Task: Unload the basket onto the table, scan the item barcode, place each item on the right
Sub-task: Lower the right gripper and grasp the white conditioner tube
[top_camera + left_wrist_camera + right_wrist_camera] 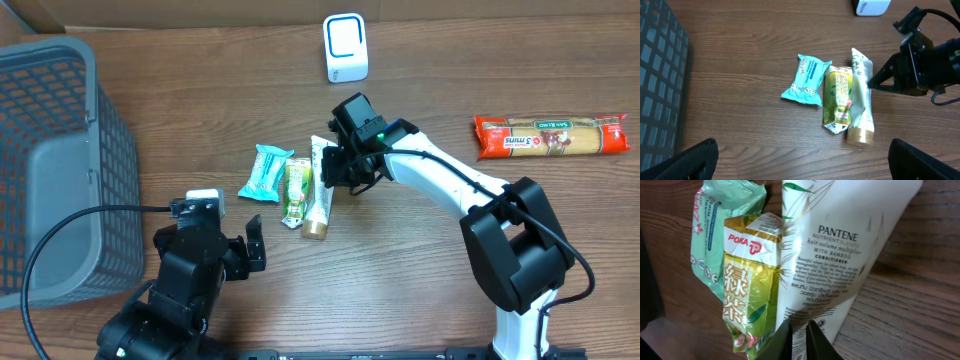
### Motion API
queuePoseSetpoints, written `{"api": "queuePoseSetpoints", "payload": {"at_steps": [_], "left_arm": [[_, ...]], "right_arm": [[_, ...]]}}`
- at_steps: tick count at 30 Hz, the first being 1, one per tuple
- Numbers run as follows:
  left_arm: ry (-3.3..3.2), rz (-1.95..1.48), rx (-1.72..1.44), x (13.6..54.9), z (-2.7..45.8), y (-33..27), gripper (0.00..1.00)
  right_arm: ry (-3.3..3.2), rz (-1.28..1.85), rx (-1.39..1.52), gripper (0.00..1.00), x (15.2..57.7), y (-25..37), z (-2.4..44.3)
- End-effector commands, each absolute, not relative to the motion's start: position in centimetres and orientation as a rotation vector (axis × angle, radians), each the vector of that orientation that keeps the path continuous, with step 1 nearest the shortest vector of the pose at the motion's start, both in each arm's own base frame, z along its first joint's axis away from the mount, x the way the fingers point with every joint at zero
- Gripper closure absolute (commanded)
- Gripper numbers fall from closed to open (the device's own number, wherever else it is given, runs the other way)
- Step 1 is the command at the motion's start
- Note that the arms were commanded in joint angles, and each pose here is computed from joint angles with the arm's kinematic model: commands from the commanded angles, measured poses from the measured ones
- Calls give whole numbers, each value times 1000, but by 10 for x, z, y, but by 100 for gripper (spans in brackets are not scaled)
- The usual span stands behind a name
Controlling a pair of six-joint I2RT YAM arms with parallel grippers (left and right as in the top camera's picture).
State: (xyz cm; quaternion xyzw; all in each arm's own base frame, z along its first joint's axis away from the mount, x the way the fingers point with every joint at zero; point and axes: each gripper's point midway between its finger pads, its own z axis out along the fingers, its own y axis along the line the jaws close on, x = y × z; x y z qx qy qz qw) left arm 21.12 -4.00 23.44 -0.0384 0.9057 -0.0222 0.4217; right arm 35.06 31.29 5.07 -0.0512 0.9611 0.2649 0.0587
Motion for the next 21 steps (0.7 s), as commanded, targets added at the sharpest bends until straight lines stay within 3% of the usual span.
{"api": "queuePoseSetpoints", "payload": {"at_steps": [1,11,21], "left_arm": [[2267,-50,-110,212,233,-39,0],[2267,-50,-110,212,233,-39,0],[2267,-50,-110,212,233,-39,1]], "right_arm": [[2870,850,-218,88,355,322,61],[2921,772,-206,88,352,325,29],[3013,713,-17,87,350,315,0]]}}
